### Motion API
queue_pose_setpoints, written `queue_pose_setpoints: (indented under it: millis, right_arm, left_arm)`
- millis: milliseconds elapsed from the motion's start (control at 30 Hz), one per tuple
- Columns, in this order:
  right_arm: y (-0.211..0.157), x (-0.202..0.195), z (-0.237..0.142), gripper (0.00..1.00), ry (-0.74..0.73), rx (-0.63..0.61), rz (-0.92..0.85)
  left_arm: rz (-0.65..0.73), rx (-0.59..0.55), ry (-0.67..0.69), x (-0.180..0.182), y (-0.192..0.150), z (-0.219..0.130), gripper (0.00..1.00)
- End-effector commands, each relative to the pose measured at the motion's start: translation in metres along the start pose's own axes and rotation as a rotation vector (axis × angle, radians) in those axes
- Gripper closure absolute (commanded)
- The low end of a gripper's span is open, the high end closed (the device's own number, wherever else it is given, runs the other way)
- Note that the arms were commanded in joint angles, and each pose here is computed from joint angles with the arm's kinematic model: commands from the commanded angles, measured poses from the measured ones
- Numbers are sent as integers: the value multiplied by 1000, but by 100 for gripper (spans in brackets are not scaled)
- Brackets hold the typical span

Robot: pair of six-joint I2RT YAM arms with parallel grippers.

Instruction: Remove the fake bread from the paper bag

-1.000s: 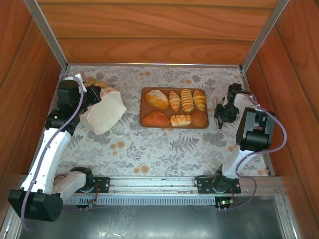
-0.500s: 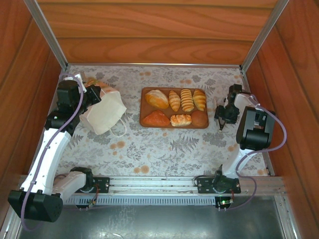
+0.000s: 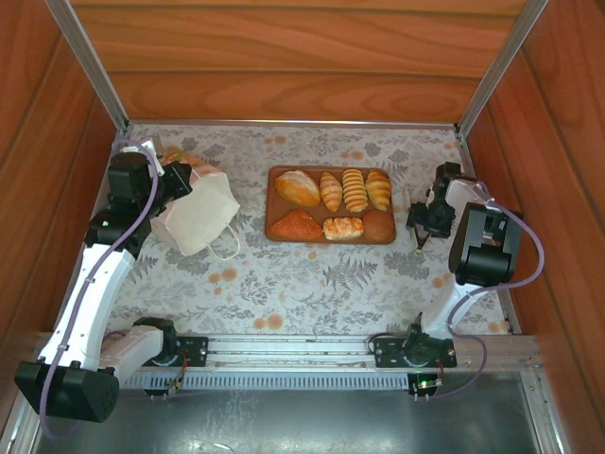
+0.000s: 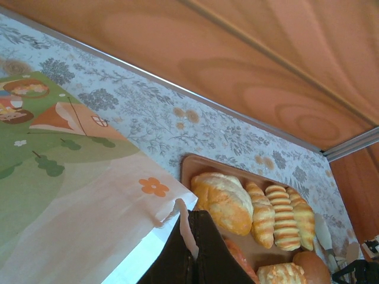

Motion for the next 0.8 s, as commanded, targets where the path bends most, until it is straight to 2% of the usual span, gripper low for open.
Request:
queue_pose_setpoints:
  millis: [0,333,433,500,667,767]
  right_arm:
    - [-4,3,-10,24,46,-15,26]
    - [-13,-2,-9,22,16,8,34]
    - [-11,0,-26,22,17,-38,46]
    - [-10,4,-51,22,34,-117,59]
    - [-12,36,-119,27,234,-339,62]
    - [-18,83,-165,35,536,-464,24]
  left_arm:
    - [27,-30,-43,-13,11,-7,100]
    - [29,-33,-45,-14,11,-8,100]
    - [31,-40,-46,-15,13,-9,100]
    - [32,-40,-48,-16,14,-9,100]
    - [34,-48,-49,-18,18,-8,100]
    - [35,-55,-51,-20,21,-9,100]
Point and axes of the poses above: each hand's point on the last joint's axis, 136 mm out from that joint toward the fingers, its own z axis out along the fingers, its own x axis along the line the jaws close on, y = z × x, the point moved 3 cm from there along -z, back along the fingers, and after that the axes turned 8 degrees about -z, right-handed, at the moved point
